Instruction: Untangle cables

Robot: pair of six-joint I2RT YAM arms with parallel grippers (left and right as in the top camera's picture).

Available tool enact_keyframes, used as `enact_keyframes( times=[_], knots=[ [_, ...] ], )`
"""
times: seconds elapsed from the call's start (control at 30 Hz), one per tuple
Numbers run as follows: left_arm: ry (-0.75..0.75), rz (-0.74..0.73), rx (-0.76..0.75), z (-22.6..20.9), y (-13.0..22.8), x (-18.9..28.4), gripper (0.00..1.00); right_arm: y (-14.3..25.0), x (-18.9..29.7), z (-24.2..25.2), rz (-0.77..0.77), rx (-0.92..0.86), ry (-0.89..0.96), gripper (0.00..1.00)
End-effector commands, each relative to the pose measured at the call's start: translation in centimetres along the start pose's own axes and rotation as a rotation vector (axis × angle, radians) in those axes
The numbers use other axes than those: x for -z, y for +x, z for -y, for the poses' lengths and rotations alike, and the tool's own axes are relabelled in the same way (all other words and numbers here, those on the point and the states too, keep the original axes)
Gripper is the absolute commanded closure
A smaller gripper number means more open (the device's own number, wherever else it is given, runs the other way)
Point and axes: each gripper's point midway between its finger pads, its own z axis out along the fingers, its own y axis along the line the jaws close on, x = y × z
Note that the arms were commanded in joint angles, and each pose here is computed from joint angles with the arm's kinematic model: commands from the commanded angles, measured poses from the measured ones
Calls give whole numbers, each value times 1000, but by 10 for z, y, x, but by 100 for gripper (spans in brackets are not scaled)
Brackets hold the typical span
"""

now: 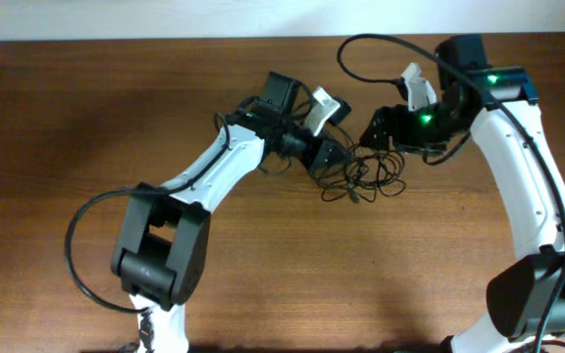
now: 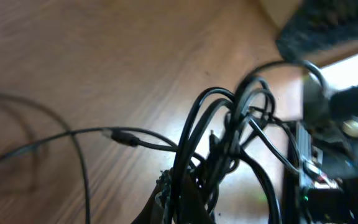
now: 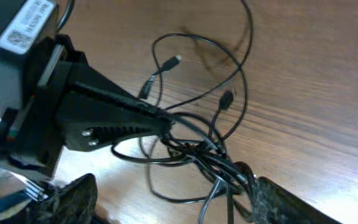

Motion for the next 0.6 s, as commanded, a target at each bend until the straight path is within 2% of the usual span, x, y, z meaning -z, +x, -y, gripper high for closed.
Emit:
enact_keyframes(
  times=[0.0,0.03,0.07,0.17,0.23,0.43,0.57],
  knots=[
    [-211,13,162,-27,-6,14,100,-3,-5,-11,15,-69,-2,43],
    [-227,16,183,-30,-5,14,100,-8,-6,-9,39,-115,25,57],
    [-262,21,223,-36,-5,16,100,-11,-6,-9,52,-139,26,63],
    [-312,31,285,-44,-4,18,100,-19,-8,-9,80,-184,19,72],
    [-302,31,289,-42,-4,18,100,-20,-18,-4,61,-206,26,73],
    [-276,31,286,-38,-5,17,100,-15,-100,23,-101,-271,57,74],
    [-252,30,287,-34,-5,16,100,-23,-128,34,-105,-291,44,74]
  ],
)
